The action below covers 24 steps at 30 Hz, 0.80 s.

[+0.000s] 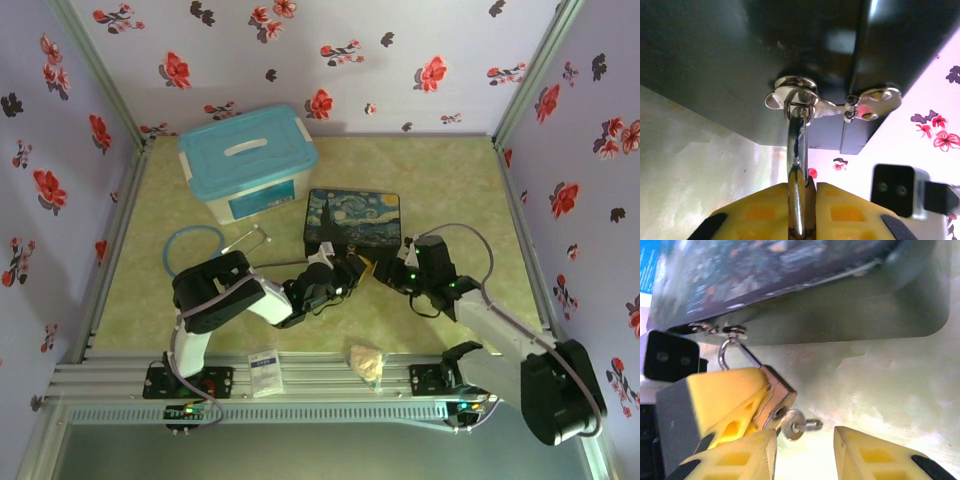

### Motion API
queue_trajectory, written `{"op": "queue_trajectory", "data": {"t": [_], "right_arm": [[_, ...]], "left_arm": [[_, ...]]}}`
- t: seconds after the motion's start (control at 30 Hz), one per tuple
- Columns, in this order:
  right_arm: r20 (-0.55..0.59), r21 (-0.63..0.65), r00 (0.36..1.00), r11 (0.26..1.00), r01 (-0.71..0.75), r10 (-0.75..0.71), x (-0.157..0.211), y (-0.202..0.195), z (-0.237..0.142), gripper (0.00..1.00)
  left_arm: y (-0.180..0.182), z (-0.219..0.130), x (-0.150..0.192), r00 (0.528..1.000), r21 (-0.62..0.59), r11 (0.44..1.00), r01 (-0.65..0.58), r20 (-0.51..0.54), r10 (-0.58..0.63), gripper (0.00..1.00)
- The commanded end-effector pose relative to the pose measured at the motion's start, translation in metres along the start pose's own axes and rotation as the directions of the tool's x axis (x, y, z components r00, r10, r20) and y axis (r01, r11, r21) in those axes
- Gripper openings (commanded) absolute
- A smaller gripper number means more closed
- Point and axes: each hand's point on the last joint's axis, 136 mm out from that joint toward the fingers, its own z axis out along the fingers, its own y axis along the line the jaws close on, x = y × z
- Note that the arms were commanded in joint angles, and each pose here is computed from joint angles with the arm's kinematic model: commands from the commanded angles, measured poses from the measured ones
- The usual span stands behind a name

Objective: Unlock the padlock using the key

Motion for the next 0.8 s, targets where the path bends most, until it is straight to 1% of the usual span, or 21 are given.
{"op": "queue_trajectory", "data": {"t": [0.0,0.13,0.23,0.3,0.5,0.6,0.77], "right_arm": [[0.017,0.065,0.988,0.986,0.153,-0.155,0.002,-0.006,-0.007,0.33],[0.039,0.124,0.955,0.95,0.288,-0.294,0.0,-0.003,-0.014,0.34],[0.031,0.195,0.906,0.892,0.409,-0.422,-0.004,0.002,-0.017,0.37],[0.018,0.206,0.876,0.859,0.469,-0.483,-0.003,0.007,-0.014,0.38],[0.02,0.179,0.819,0.807,0.562,-0.574,0.001,0.021,0.001,0.37],[-0.008,0.2,0.789,0.772,0.603,-0.615,0.004,0.021,0.006,0.33],[-0.007,0.214,0.75,0.732,0.647,-0.661,0.006,0.025,0.011,0.33]], "left_arm": [[-0.014,-0.004,0.008,0.999,0.056,0.998,-0.033,-0.026,0.035,0.0],[-0.015,-0.008,0.006,0.999,0.047,0.998,-0.045,-0.02,0.046,0.0],[-0.018,-0.011,0.005,0.999,0.047,0.998,-0.044,-0.019,0.045,0.0],[-0.022,-0.014,0.005,0.999,0.054,0.997,-0.047,-0.02,0.048,0.0],[-0.027,-0.019,0.005,0.998,0.06,0.997,-0.05,-0.02,0.051,0.0],[-0.027,-0.021,0.005,0.999,0.06,0.997,-0.05,-0.019,0.051,0.0],[-0.026,-0.021,0.005,0.999,0.064,0.997,-0.043,-0.025,0.044,0.0]]}}
